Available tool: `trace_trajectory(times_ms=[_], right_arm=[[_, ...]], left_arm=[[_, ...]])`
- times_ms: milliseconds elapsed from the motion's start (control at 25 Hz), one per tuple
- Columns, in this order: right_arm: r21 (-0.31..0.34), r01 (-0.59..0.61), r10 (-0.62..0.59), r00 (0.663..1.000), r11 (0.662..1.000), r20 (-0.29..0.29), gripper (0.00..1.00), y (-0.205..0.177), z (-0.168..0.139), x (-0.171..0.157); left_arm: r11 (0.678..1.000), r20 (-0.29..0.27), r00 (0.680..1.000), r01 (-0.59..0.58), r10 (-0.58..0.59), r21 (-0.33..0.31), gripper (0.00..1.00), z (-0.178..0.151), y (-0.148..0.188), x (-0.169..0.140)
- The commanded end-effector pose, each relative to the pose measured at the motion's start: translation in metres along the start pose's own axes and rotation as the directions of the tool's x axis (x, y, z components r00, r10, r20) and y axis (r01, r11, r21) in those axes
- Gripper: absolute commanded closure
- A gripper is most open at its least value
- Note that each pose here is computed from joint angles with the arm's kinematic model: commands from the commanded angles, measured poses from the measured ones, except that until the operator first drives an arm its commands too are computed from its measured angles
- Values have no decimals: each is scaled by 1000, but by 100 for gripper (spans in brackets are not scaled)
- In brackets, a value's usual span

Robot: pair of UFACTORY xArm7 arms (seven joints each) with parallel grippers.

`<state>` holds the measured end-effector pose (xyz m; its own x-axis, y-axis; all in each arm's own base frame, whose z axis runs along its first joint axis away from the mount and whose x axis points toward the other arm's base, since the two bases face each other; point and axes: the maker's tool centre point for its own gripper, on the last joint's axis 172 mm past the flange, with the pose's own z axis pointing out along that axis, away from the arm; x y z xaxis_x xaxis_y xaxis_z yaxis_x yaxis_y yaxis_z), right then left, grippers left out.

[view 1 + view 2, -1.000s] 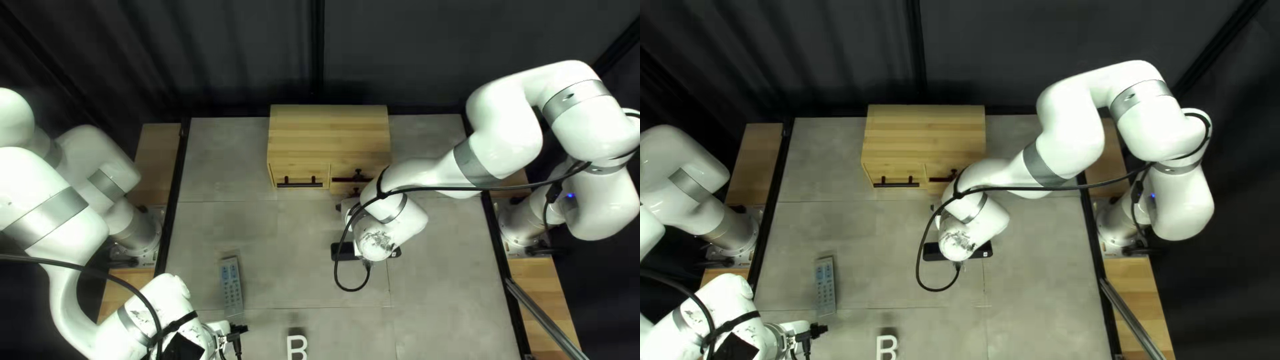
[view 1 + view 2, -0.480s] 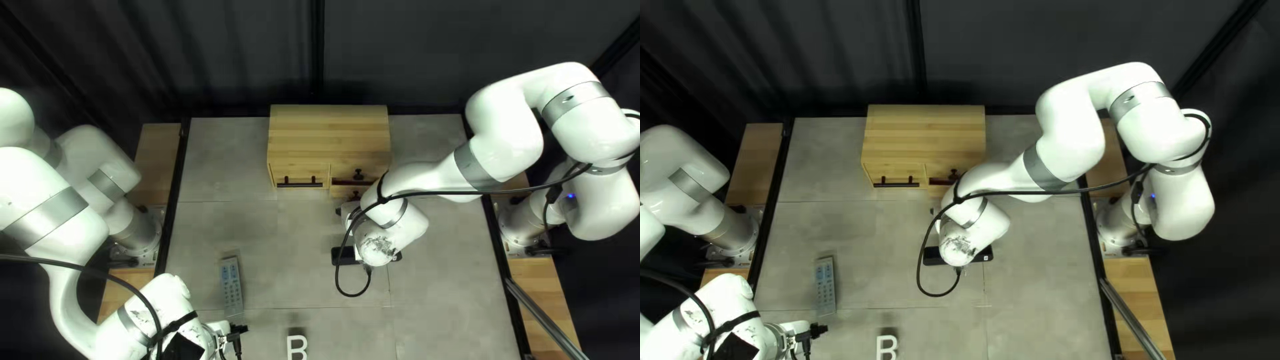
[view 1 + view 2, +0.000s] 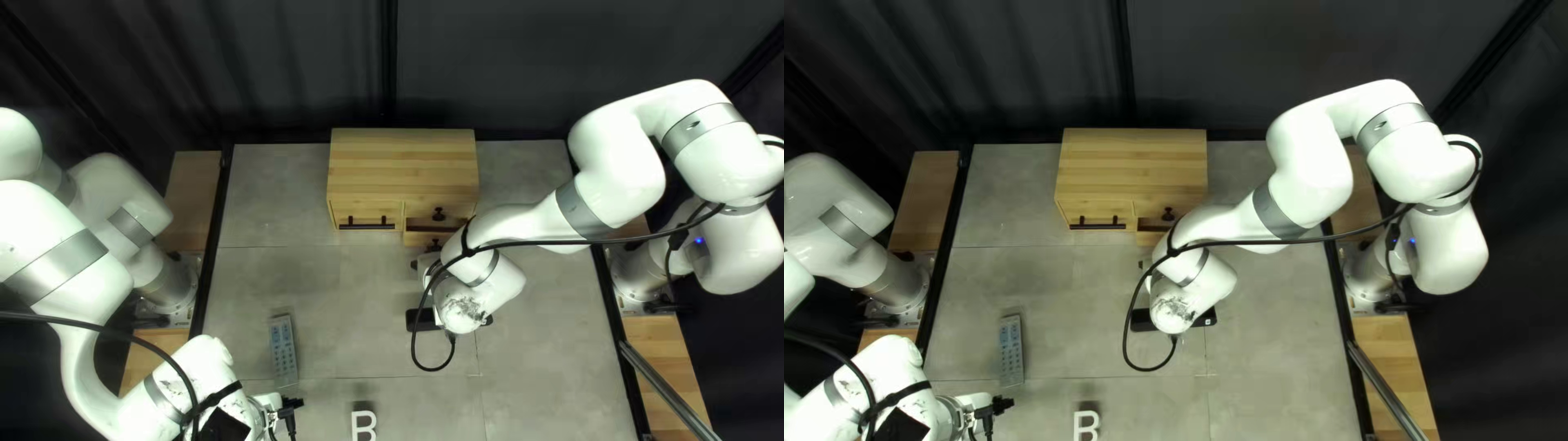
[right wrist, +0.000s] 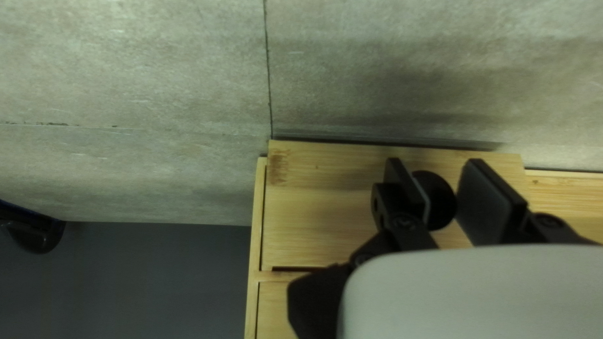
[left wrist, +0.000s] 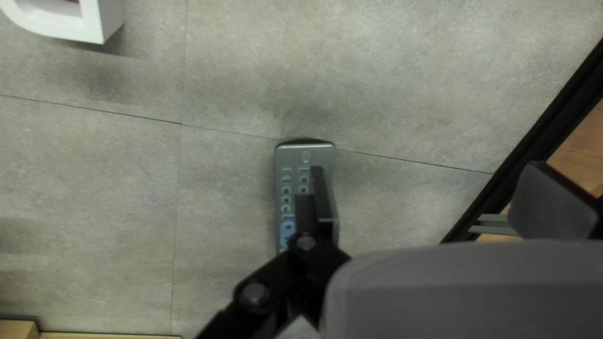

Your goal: Open drawers and place objects into drawer and close

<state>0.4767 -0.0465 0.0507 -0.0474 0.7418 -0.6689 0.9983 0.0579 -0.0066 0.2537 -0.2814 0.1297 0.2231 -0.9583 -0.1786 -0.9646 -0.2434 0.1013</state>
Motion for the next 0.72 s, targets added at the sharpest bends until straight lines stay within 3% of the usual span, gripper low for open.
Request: trace_trajectory(times_ms=[40, 720], right_arm=[[1, 3, -3, 1000, 1000, -1, 58, -1, -3, 3], [-2, 19, -19, 1000, 1000, -3, 56, 3, -15, 16]], left_arm=[[1000, 0, 1000, 0, 0, 0, 0, 0, 0, 0], [1000, 0, 1000, 0, 0, 0, 0, 0, 0, 0]])
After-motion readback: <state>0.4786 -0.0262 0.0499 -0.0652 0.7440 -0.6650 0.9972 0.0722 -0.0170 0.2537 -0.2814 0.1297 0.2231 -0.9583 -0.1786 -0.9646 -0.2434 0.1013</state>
